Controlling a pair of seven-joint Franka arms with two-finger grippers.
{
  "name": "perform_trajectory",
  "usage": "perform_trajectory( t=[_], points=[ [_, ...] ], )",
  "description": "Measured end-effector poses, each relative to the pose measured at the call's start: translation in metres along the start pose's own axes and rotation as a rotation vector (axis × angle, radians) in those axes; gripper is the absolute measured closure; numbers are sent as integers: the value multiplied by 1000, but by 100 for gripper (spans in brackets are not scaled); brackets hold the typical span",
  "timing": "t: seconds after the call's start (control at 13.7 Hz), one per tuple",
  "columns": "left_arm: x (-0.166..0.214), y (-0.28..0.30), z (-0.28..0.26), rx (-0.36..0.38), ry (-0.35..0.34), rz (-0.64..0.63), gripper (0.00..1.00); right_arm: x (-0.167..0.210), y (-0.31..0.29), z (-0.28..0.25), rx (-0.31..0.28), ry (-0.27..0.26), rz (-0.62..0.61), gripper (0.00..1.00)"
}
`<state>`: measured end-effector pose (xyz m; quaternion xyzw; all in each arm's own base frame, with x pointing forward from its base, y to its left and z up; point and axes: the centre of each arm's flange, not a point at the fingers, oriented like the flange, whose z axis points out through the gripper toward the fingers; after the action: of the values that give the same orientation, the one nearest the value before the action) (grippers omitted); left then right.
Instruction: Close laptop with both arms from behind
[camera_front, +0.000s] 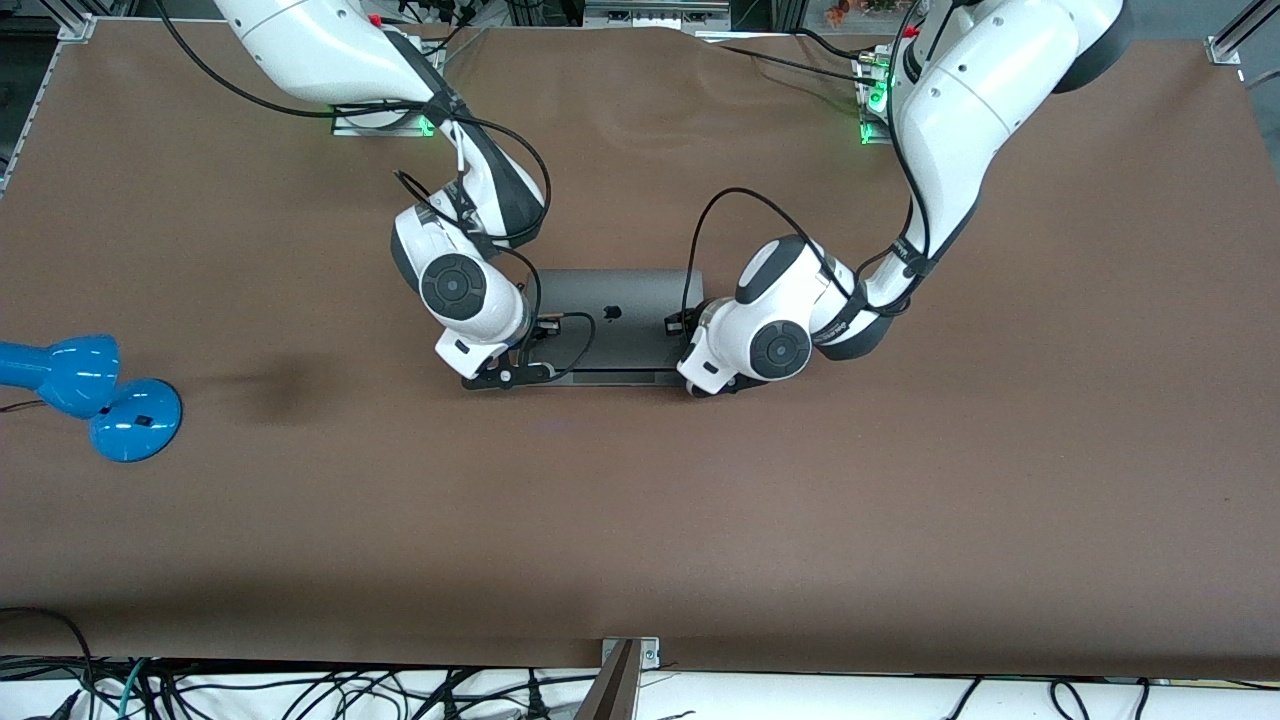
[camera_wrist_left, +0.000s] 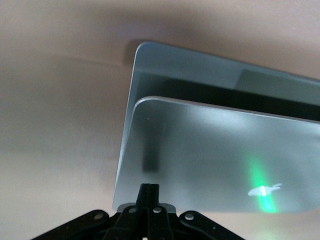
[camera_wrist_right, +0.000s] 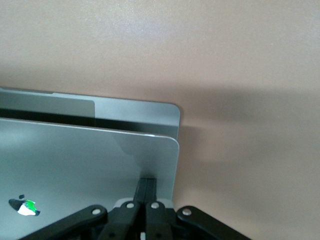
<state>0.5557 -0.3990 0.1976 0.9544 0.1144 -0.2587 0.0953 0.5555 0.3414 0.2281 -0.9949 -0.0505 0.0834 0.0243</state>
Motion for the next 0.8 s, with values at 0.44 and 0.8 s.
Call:
perform_trajectory(
  t=[0.44, 0.8],
  points=[
    [22, 2, 21, 3, 7, -8, 99, 10, 1, 31, 5, 38, -29, 99],
    [22, 2, 21, 3, 7, -13, 99, 16, -1, 30, 14, 67, -41, 99]
  ],
)
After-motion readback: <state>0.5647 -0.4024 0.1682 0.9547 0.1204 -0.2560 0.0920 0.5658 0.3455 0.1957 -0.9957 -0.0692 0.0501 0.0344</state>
